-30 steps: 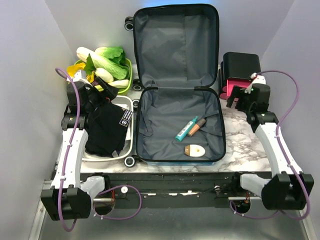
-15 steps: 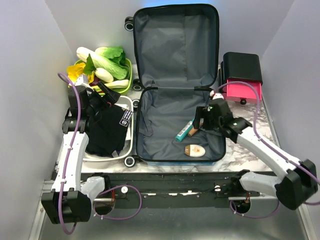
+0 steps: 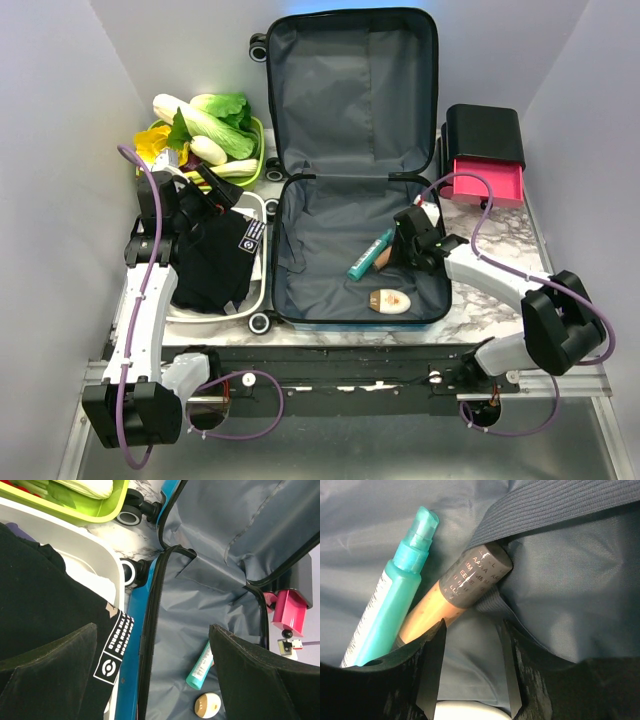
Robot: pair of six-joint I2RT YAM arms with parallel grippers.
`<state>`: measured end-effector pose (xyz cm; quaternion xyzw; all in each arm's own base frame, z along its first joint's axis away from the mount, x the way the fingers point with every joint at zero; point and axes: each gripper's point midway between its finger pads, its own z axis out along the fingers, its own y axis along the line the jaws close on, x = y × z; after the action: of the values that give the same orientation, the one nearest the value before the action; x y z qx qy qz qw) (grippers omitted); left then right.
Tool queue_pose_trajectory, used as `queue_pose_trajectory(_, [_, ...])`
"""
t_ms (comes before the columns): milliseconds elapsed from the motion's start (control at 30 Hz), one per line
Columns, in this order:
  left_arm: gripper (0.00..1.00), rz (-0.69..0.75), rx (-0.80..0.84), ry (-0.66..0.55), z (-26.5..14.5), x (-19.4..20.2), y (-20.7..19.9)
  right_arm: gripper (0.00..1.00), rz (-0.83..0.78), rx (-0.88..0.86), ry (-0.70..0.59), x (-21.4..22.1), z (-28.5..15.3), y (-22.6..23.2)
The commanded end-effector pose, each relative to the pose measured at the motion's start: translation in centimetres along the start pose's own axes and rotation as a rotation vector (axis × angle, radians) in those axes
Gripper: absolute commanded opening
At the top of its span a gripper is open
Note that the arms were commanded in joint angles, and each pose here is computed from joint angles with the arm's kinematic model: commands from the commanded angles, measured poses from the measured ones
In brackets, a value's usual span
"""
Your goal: Open, take out, and arrange the luggage
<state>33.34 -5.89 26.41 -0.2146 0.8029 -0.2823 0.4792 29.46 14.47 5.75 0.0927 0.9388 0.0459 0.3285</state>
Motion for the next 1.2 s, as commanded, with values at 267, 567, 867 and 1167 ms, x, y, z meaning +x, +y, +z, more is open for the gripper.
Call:
queue_pose_trajectory(267, [0.99,0.009,0.028,0.033,0.0,0.8,-0.4,0.56,0.121,-0.091,-0.105,-3.7,-0.5,3.2])
queue_pose_trajectory(567, [0.99,0.013,0.007,0.027,0.0,0.6,0.0,0.56,0.157,-0.012,-0.089,-3.3,0.8,2.4])
queue_pose_trajectory(867, [0.99,0.009,-0.001,0.027,0.3,0.5,0.1,0.56,0.147,0.047,-0.054,-1.5,1.2,0.6])
queue_pose_trajectory(1167, [0.99,0.008,-0.006,0.026,0.4,0.7,0.4,0.56,0.156,0.126,-0.058,-2.3,4.1,0.9])
